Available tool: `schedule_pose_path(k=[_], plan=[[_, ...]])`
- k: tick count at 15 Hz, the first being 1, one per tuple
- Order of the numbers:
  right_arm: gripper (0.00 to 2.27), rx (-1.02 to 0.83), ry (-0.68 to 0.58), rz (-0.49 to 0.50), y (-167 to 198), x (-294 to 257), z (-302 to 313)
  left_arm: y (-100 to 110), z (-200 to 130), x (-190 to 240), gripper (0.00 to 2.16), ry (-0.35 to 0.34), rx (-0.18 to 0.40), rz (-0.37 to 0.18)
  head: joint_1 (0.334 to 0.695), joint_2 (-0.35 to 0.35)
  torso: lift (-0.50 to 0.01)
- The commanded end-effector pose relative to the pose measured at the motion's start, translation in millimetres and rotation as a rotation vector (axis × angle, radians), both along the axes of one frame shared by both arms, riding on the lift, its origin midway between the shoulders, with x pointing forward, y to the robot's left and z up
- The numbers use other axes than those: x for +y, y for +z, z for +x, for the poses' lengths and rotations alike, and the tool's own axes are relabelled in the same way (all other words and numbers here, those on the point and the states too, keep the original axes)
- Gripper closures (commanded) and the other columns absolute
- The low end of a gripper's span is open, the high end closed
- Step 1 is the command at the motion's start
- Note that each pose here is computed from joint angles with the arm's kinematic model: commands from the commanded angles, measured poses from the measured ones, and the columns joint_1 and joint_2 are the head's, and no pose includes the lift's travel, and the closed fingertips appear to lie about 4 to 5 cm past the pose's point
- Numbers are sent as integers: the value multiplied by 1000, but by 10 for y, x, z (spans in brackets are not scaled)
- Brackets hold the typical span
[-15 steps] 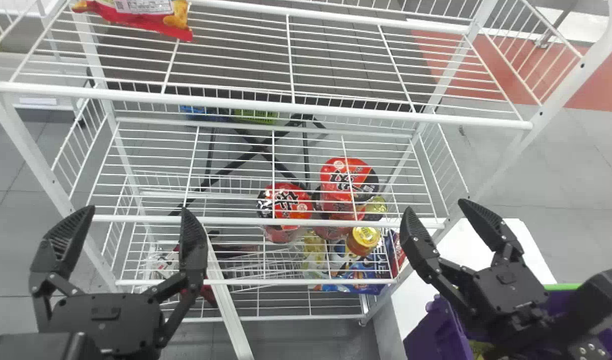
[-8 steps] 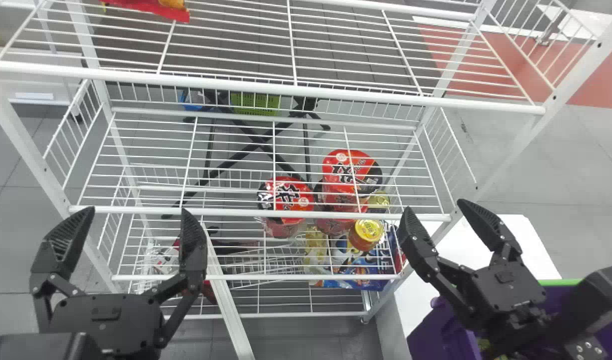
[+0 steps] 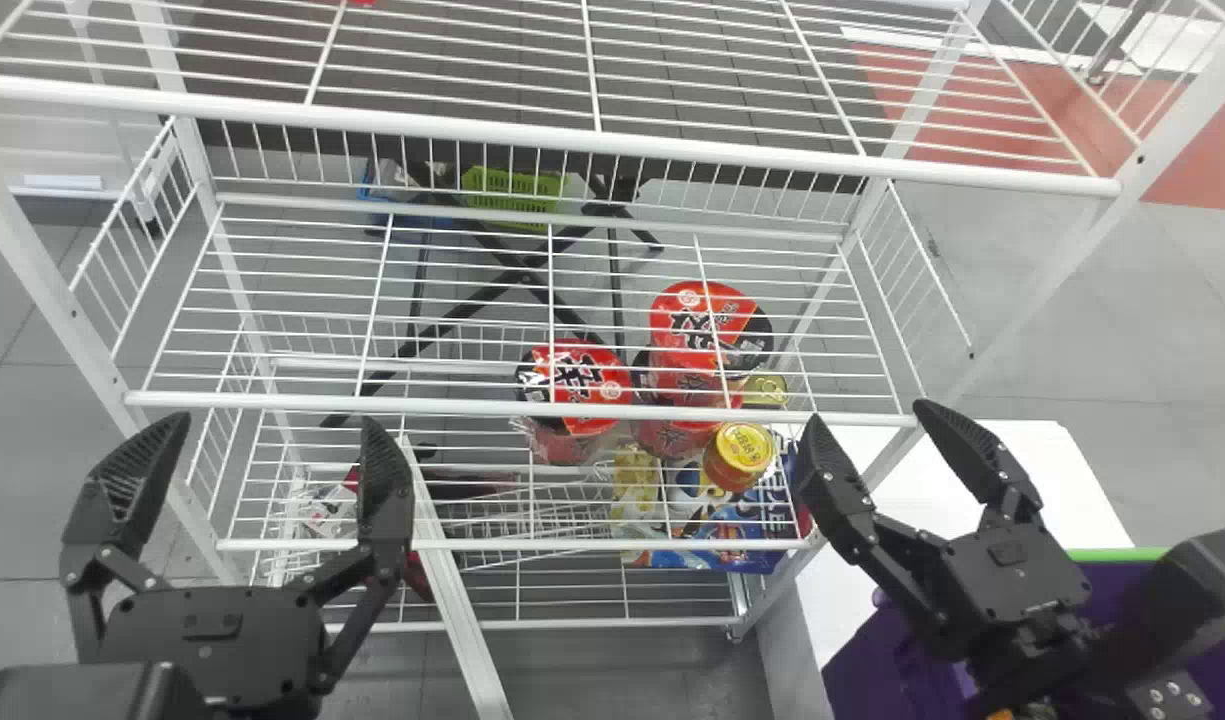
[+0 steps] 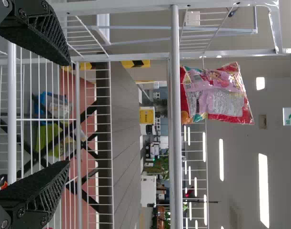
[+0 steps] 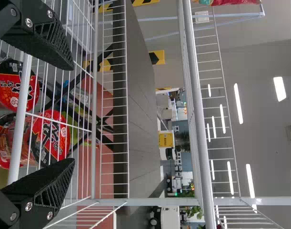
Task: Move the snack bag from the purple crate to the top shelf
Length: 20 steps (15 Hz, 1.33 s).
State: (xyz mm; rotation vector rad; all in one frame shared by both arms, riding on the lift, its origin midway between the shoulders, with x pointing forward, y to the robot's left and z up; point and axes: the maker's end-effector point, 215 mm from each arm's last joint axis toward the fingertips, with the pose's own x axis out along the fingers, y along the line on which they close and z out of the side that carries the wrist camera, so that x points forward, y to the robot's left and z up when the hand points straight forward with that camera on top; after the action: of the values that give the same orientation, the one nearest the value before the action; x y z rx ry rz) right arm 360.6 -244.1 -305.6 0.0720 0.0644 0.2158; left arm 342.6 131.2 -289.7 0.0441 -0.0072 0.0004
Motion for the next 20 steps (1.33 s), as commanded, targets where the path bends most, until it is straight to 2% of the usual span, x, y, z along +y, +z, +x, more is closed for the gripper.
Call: schedule_pose_path(k=[1,20], plan=[[144,0,1,1,0,6,0,-1,-2,-2,76,0,0,0,695,-185,-340],[147,-8,0,-2,46,7,-2,7,-3,13,80,5,2,0,695,-182,-415]])
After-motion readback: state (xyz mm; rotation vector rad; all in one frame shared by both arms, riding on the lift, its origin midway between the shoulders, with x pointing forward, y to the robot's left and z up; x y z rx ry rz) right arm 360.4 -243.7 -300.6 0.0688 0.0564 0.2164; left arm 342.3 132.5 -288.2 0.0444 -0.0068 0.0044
